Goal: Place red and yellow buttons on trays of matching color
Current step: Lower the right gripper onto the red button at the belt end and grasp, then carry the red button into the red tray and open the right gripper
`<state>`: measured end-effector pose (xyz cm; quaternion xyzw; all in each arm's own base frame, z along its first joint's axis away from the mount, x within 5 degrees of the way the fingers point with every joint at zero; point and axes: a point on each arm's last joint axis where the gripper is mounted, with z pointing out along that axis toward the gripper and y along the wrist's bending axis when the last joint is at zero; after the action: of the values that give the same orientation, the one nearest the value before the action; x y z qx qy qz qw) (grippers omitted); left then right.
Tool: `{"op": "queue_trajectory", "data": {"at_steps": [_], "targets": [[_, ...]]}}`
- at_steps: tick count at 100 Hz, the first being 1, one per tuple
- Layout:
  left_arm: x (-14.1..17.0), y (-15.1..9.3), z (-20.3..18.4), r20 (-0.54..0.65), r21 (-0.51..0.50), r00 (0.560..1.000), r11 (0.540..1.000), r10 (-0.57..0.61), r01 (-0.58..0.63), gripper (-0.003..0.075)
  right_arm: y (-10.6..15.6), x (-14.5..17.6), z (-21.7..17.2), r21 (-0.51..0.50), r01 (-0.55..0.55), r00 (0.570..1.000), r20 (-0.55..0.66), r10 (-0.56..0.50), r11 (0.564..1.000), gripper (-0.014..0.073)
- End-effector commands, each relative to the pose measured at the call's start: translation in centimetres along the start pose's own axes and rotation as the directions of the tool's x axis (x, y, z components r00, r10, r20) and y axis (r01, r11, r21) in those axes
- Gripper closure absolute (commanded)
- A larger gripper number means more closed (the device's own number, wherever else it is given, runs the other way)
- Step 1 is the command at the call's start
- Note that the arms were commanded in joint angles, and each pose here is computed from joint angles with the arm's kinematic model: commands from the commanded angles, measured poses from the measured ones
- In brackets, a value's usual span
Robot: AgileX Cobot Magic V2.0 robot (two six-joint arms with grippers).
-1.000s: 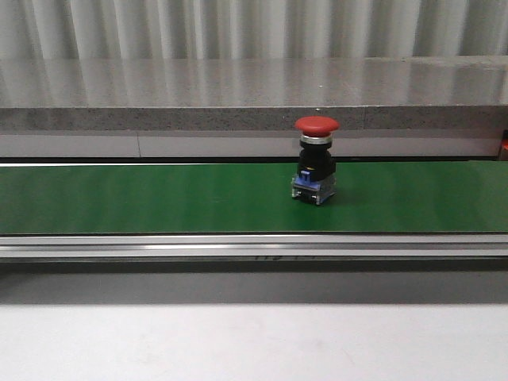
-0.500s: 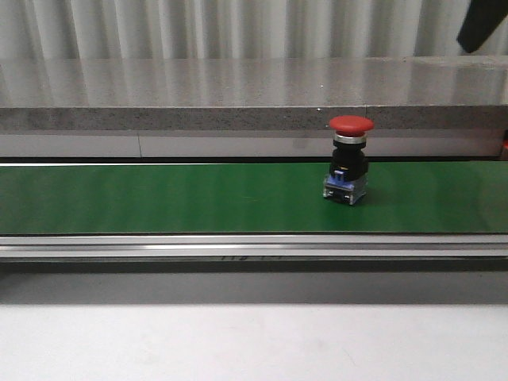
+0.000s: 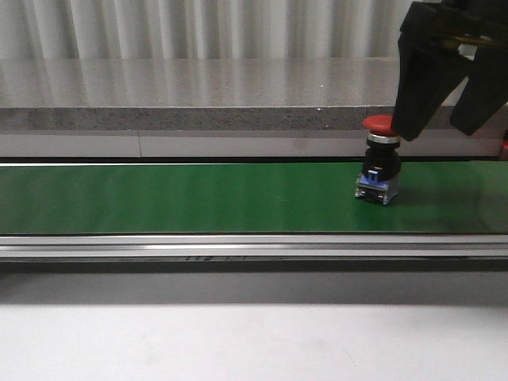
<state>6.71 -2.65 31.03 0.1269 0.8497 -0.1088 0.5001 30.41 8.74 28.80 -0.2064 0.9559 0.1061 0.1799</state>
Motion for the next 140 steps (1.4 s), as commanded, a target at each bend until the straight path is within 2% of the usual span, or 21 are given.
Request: {"op": "queue_trajectory", "data": {"at_steps": [1,21,27,40,49,64,80,90,103,128,140], "targets": [[-1.3,-0.1,-0.4,0.091,0.012,0.996,1.0,-0.007,0.006,0.074,0.2,-1.1,-1.0,0.005,0.027,0.995,0.093,-0.027,1.0,-0.0008],[-1.3,-0.1,-0.4,0.091,0.012,0.996,1.0,-0.007,0.006,0.074,-0.5,-2.0,0.7,0.026,0.025,0.991,0.128,-0.028,0.999,0.0013],[-1.3,-0.1,-0.4,0.091,0.012,0.996,1.0,-0.007,0.006,0.074,-0.6,-2.2,1.0,0.033,0.024,0.989,0.143,-0.028,0.999,0.0083],[-1.3,-0.1,-0.4,0.091,0.012,0.996,1.0,-0.007,0.006,0.074,-0.7,-2.3,1.2,0.037,0.022,0.988,0.152,-0.027,0.999,0.0309],[-1.3,-0.1,-0.4,0.091,0.012,0.996,1.0,-0.007,0.006,0.074,-0.7,-2.5,1.1,0.042,0.021,0.986,0.166,-0.028,0.999,0.0396],[-1.3,-0.1,-0.4,0.091,0.012,0.996,1.0,-0.007,0.006,0.074,-1.1,-2.5,0.0,0.057,-0.005,0.978,0.208,-0.007,0.998,0.0412],[-1.3,-0.1,-0.4,0.091,0.012,0.996,1.0,-0.007,0.006,0.074,-4.2,-1.8,-2.6,0.092,-0.161,0.949,0.288,0.128,0.983,0.0412],[-1.3,-0.1,-0.4,0.091,0.012,0.996,1.0,-0.007,0.006,0.074,-7.1,-1.0,-4.2,0.122,-0.283,0.909,0.352,0.225,0.951,0.0412],[-1.3,-0.1,-0.4,0.091,0.012,0.996,1.0,-0.007,0.006,0.074,-11.4,0.7,-5.9,0.162,-0.432,0.846,0.415,0.336,0.887,0.0412],[-1.3,-0.1,-0.4,0.091,0.012,0.996,1.0,-0.007,0.006,0.074,-17.3,3.9,-7.5,0.193,-0.634,0.725,0.487,0.488,0.749,0.0412],[-1.3,-0.1,-0.4,0.091,0.012,0.996,1.0,-0.007,0.006,0.074,-19.2,5.1,-7.1,0.199,-0.684,0.692,0.482,0.538,0.702,0.0412]]}}
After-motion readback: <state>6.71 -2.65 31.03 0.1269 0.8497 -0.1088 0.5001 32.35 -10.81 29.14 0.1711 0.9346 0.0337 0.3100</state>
